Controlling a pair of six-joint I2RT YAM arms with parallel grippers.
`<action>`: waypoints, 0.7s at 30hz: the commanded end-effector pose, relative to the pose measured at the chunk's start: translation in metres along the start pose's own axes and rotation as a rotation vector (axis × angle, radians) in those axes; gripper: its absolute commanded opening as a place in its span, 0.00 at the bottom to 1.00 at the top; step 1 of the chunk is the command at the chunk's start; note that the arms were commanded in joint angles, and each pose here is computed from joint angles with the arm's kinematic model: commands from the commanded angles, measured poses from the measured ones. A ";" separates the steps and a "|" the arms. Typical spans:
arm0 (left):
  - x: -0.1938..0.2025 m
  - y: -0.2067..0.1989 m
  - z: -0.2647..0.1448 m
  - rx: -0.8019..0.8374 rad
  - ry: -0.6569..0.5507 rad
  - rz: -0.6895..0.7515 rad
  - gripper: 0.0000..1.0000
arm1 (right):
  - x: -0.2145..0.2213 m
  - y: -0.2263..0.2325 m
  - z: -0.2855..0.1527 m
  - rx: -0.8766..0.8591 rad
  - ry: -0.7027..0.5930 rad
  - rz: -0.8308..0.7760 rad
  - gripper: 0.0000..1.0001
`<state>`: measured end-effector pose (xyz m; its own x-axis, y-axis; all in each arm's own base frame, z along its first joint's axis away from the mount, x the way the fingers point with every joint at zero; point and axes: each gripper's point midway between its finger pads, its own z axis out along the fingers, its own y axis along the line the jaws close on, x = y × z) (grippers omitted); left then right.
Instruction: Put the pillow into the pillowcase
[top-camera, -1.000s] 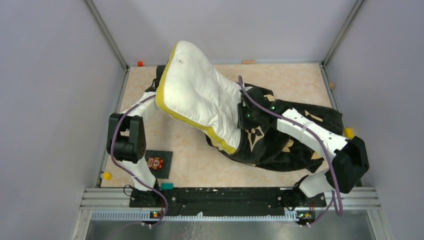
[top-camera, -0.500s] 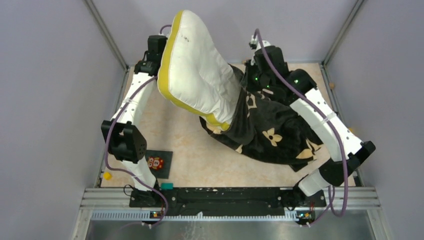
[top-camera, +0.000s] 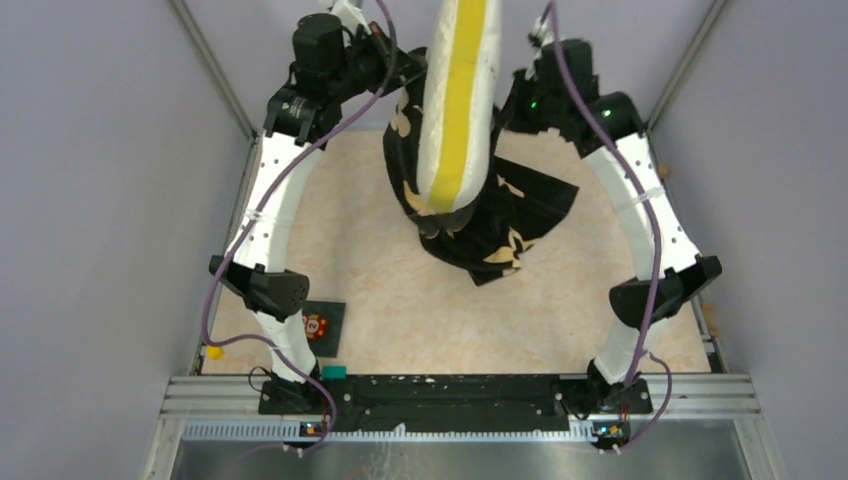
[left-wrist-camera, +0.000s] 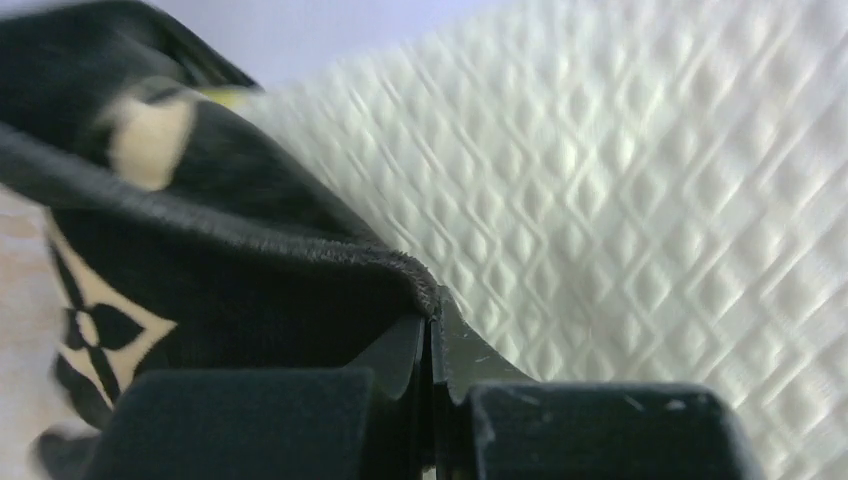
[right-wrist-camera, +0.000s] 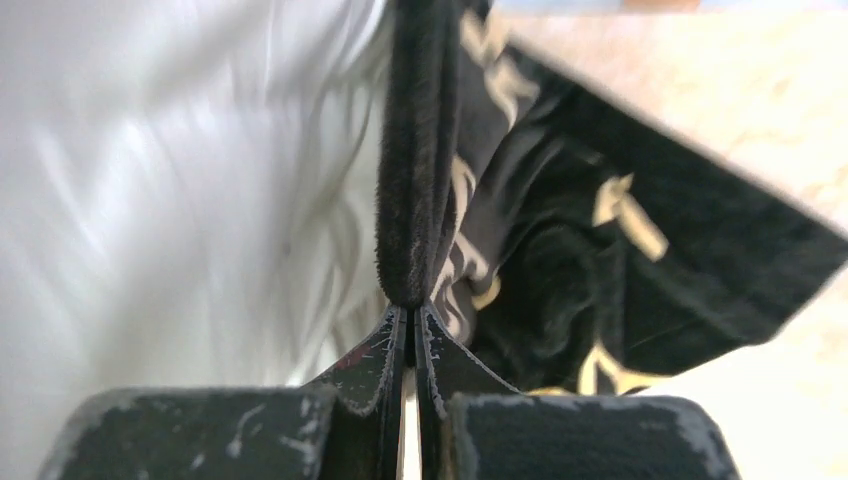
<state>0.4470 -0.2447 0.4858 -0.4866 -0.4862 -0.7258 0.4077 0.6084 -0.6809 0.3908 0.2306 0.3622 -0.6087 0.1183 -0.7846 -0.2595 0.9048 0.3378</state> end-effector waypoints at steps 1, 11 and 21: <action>0.000 -0.043 -0.006 0.079 -0.035 0.063 0.00 | -0.107 0.010 -0.063 -0.097 -0.303 0.064 0.00; 0.028 -0.025 0.017 0.082 0.075 0.042 0.00 | -0.111 0.024 -0.070 -0.145 -0.314 0.069 0.00; -0.013 0.004 0.006 0.079 0.008 -0.020 0.00 | -0.036 0.068 -0.016 -0.187 -0.150 0.005 0.00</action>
<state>0.4338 -0.3209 0.4299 -0.6299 -0.3287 -0.7037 0.4513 0.5824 -0.6761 0.4144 0.2105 0.4129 -0.5490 0.2489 -0.7979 -0.2267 0.8745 0.4288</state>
